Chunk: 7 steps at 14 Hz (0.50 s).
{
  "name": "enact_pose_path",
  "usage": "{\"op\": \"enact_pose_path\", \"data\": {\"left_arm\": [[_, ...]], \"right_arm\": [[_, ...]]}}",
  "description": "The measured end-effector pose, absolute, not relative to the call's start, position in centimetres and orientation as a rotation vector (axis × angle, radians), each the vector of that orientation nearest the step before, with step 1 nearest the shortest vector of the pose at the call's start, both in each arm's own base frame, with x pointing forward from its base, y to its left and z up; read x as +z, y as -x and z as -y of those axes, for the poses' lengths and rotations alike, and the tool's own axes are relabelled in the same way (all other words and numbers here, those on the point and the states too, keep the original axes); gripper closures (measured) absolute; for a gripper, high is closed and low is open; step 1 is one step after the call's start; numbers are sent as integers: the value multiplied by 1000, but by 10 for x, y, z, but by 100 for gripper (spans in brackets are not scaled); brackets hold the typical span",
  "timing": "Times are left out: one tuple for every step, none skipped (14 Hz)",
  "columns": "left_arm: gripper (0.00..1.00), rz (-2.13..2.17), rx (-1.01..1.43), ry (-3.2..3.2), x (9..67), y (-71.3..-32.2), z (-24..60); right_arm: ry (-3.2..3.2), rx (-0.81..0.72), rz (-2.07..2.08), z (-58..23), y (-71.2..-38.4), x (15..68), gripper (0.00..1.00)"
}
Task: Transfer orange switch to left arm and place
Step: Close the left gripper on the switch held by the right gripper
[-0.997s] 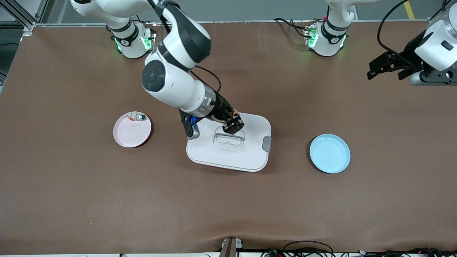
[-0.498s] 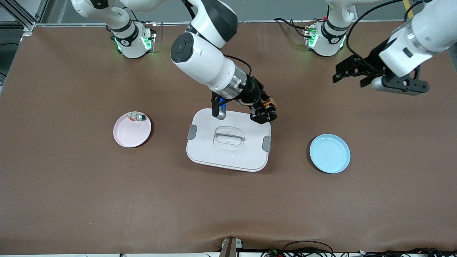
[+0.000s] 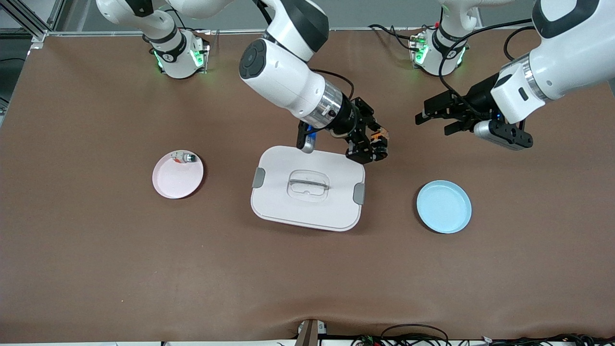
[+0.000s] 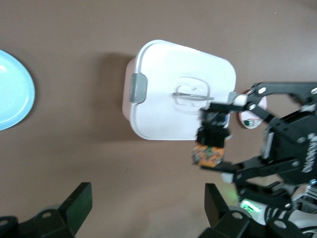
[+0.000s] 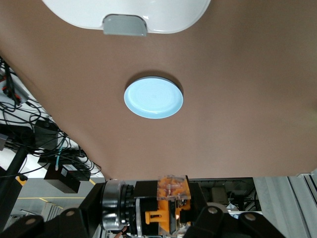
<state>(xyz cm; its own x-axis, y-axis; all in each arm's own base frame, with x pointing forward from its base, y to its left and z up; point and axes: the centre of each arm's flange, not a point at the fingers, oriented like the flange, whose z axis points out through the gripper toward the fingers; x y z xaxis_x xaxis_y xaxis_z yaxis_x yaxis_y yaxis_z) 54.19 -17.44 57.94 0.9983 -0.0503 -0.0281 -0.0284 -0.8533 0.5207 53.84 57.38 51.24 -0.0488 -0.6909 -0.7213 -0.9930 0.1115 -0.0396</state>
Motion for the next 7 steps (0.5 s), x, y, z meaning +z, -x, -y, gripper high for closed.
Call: {"op": "enact_pose_path", "data": {"left_arm": [[0,61,-55,-2584,577,-543,177],[0,80,-56,-2580,574,-544,179],[0,113,-55,-2576,569,-546,181],[0,147,-53,-2569,564,-548,181],[2,171,-49,-2561,560,-551,183],[2,183,-45,-2554,557,-553,186],[2,193,-44,-2550,555,-553,190]], "right_arm": [[1636,664,-1802,-576,-537,511,27],[1630,674,-1802,-578,-536,511,27],[1619,692,-1804,-579,-536,512,27],[1605,714,-1804,-579,-535,514,27],[1594,729,-1804,-579,-535,516,27],[1588,735,-1804,-579,-536,517,27],[1583,736,-1803,-579,-536,518,27]]}}
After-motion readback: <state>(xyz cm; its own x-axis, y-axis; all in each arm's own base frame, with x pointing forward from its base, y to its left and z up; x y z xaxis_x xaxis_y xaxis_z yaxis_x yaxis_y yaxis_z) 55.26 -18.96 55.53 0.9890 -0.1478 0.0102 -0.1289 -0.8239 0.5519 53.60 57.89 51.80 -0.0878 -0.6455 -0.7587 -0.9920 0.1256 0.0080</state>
